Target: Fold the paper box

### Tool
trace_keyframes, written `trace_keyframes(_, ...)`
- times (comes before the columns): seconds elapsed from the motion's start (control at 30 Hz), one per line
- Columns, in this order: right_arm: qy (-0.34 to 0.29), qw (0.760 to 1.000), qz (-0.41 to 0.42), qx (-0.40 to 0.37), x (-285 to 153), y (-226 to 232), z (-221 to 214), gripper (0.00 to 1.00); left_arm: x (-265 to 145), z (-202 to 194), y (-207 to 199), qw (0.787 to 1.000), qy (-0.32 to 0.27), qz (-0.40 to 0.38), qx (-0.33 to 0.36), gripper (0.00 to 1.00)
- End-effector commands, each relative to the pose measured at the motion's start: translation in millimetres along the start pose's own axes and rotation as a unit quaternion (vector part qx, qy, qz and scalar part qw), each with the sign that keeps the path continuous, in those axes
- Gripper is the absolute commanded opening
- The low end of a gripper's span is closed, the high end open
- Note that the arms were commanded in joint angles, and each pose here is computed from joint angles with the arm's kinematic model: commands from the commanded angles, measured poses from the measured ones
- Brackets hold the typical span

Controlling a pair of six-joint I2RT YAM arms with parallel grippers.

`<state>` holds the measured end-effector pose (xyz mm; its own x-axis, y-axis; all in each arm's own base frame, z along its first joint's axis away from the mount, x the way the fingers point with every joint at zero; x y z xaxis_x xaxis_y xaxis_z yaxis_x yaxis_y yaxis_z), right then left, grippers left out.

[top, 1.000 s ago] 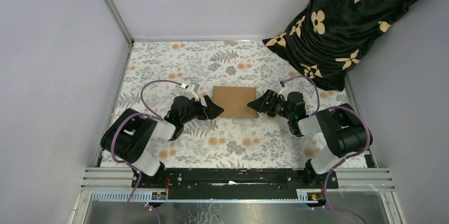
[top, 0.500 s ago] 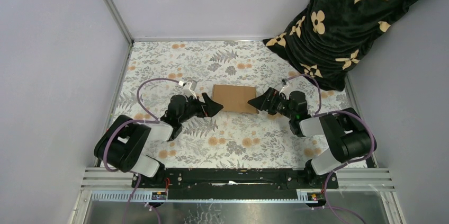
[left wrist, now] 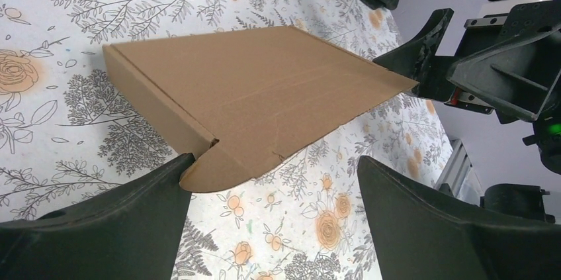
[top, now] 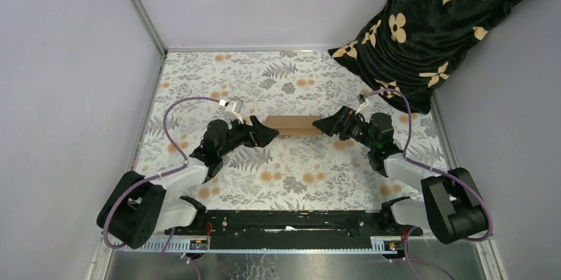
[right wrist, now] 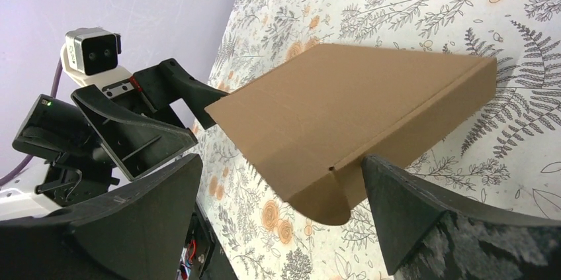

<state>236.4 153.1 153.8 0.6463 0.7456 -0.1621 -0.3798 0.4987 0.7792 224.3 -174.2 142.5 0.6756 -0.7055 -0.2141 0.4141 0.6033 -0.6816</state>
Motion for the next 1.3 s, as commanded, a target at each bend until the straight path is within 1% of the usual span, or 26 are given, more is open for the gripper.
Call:
trace_keyframes(0.0,-0.005,1.0,0.021,-0.013,-8.0,18.6,8.6,1.0,-6.9,3.1,-12.2,1.0,0.0,-0.002,0.008,0.99)
trace_keyframes(0.33,-0.01,1.0,0.018,-0.01,-21.6,28.7,7.6,1.0,-16.0,4.5,-33.2,1.0,0.003,-0.002,0.013,0.99)
trace_keyframes(0.53,0.016,0.999,-0.034,-0.009,-20.9,3.9,-9.0,1.0,-20.3,-6.7,-19.5,0.999,0.009,0.034,0.016,0.98)
trace_keyframes(0.77,0.032,0.998,-0.054,0.001,-16.4,-19.9,-26.6,1.0,-10.7,-28.9,1.4,0.998,0.037,0.05,0.006,0.98)
trace_keyframes(1.0,0.041,0.998,-0.054,0.001,-12.8,-28.5,-32.8,1.0,-0.2,-41.9,12.1,0.998,0.046,0.041,-0.007,0.98)
trace_keyframes(1.27,0.046,0.997,-0.056,0.005,-8.8,-34.6,-35.7,1.0,7.1,-41.2,12.5,0.998,0.046,0.032,-0.005,0.99)
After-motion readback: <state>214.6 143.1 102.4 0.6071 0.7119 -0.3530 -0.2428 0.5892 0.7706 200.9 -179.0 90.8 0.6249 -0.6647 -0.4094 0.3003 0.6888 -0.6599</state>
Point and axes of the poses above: each gripper's point midway between its finger pads, its own x axis out along the fingers, its own y axis along the line the jaws close on, z = x × y, the point moved 8 cm from there along -x, back along the fingers, and after that the axes turned 2 degrees about -x, right-handed, at the moved point
